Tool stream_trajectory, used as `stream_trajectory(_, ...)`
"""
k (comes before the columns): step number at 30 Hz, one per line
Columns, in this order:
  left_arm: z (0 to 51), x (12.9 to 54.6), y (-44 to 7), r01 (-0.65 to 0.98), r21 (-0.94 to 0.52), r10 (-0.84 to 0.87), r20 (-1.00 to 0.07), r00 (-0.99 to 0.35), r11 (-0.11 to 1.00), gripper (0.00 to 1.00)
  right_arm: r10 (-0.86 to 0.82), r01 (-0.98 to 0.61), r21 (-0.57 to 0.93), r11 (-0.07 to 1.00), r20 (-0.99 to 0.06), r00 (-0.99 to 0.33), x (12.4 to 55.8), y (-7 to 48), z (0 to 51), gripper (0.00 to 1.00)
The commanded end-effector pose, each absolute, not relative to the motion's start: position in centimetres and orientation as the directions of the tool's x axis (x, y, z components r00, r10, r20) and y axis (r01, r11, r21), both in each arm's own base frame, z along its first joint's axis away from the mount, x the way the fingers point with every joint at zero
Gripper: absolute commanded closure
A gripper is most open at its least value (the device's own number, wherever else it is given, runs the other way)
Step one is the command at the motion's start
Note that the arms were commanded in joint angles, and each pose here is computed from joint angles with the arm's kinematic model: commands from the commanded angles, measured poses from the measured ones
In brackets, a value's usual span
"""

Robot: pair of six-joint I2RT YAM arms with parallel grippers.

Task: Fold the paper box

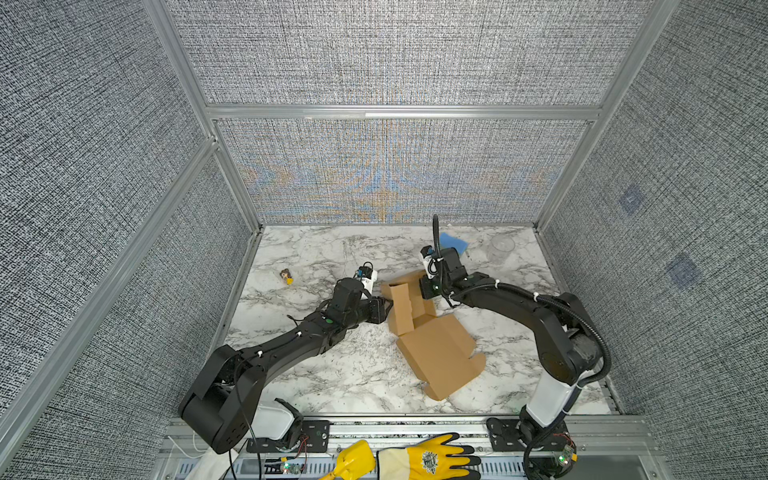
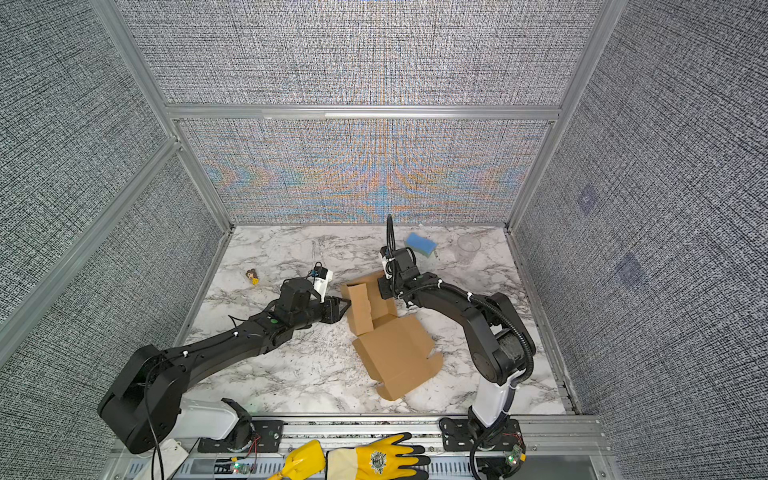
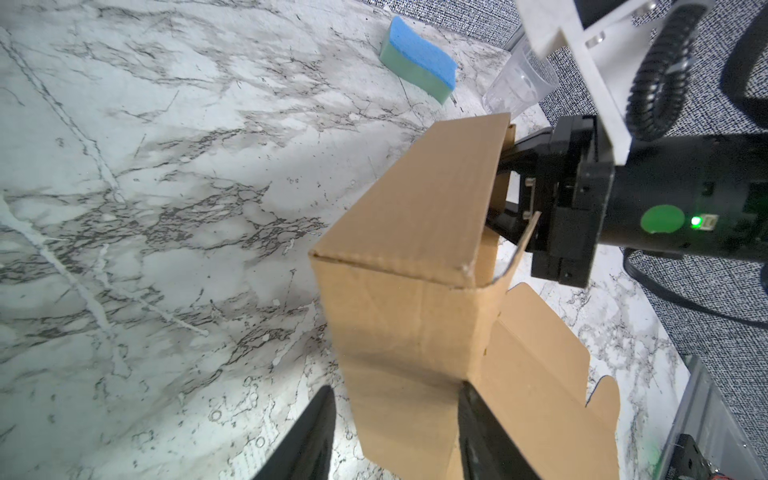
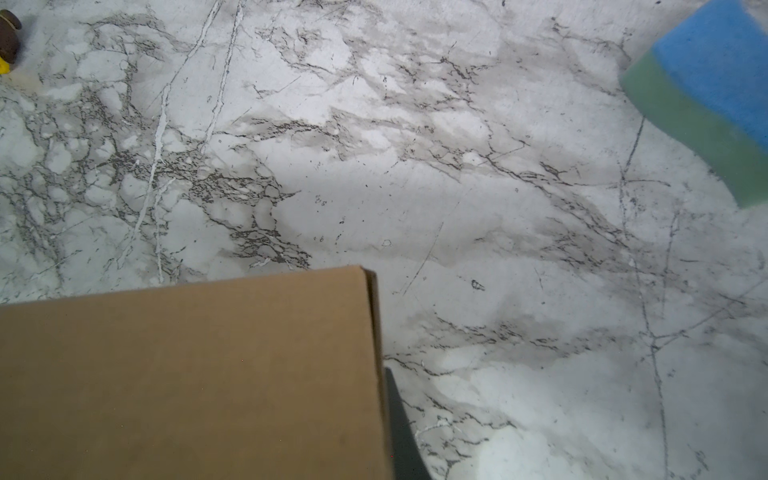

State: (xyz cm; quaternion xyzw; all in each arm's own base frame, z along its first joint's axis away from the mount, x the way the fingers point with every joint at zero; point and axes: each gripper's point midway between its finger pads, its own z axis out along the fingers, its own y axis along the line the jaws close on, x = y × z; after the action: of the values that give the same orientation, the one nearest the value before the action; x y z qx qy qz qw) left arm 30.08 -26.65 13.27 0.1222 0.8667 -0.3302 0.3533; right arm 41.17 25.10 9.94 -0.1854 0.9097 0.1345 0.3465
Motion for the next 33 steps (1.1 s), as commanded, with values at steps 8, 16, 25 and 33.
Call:
stream_trajectory(8,14.5,29.5,-27.3,0.479,-0.501,-0.03,-0.713,-0.701,0.721,0.53,-0.237,-0.447,0.138,0.884,-0.691,-0.683,41.1,25.9,10.5,1.0)
stream_trajectory(16,13.0,30.1,-26.7,0.444,-0.465,-0.012,-0.7,-0.714,0.766,0.54,-0.241,-0.457,0.139,0.878,-0.697,-0.675,40.8,26.2,11.0,1.0)
stream_trajectory(25,12.1,31.3,-25.5,0.365,-0.402,-0.009,-0.683,-0.73,0.839,0.5,-0.247,-0.466,0.133,0.875,-0.705,-0.665,40.6,26.5,11.4,1.0)
stream_trajectory(33,11.6,32.1,-24.9,0.32,-0.339,0.001,-0.685,-0.729,0.885,0.48,-0.254,-0.479,0.125,0.869,-0.717,-0.649,40.4,26.7,12.1,1.0)
